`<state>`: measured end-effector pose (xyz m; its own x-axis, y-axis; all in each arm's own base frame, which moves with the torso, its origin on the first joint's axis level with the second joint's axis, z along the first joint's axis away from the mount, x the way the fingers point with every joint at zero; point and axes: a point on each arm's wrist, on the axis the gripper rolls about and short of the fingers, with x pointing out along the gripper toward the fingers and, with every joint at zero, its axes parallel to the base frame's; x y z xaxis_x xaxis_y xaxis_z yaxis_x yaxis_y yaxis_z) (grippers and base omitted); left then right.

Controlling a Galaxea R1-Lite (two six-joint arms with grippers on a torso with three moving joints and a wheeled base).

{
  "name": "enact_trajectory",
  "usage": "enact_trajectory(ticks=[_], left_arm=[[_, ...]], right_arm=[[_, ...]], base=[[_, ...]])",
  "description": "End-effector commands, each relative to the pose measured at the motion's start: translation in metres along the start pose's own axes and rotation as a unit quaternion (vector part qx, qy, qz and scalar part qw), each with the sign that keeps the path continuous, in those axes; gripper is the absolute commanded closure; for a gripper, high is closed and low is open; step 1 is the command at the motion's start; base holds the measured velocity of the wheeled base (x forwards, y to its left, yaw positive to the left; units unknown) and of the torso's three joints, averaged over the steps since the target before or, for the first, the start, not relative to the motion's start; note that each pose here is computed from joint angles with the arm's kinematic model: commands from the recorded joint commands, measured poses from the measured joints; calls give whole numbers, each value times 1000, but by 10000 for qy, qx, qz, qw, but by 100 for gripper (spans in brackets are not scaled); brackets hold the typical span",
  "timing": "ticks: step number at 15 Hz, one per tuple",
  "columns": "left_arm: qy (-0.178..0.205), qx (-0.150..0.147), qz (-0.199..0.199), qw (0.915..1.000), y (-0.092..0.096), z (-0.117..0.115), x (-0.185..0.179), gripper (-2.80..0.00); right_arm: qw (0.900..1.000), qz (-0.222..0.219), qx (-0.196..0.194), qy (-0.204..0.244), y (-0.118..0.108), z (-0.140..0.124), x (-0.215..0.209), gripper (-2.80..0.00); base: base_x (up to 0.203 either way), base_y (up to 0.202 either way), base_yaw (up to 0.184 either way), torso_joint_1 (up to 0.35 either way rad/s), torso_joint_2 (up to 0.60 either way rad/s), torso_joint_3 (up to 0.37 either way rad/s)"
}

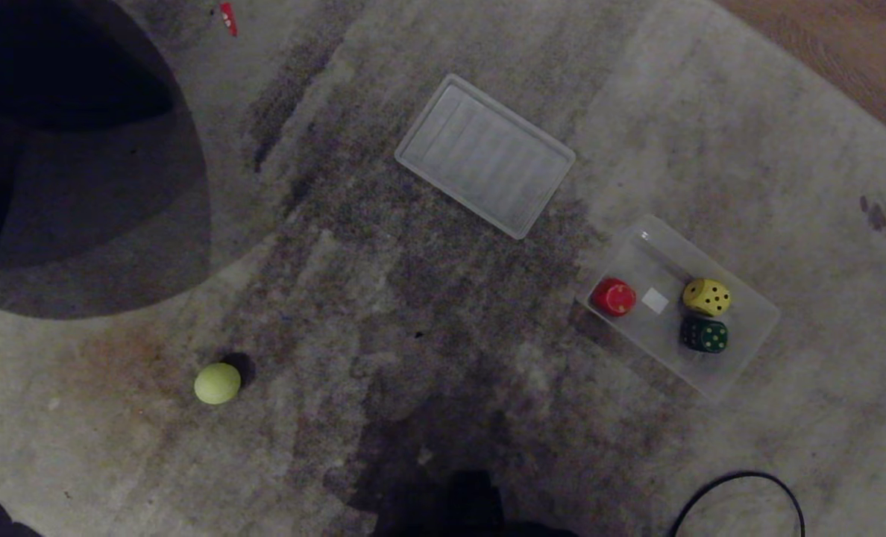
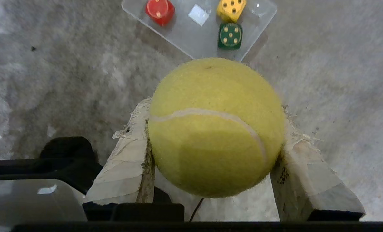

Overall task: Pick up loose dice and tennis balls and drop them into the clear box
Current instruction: Put the ball in the box

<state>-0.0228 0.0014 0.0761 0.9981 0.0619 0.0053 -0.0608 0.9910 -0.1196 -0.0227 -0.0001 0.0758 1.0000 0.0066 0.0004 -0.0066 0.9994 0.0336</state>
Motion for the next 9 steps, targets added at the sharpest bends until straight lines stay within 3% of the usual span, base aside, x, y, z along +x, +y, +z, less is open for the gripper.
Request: enact_trajectory(ticks=[1, 9], left_arm=[[11, 9, -1, 10000, 0, 0, 0, 0], [0, -61, 28, 10000, 0, 0, 0, 0]], right_arm=[[10000, 5, 1, -5, 0, 0, 0, 0], [9999, -107, 32, 47, 0, 1, -1, 0]], base=[[0, 0, 0, 1, -1, -198], [0, 0, 0, 1, 0, -30]])
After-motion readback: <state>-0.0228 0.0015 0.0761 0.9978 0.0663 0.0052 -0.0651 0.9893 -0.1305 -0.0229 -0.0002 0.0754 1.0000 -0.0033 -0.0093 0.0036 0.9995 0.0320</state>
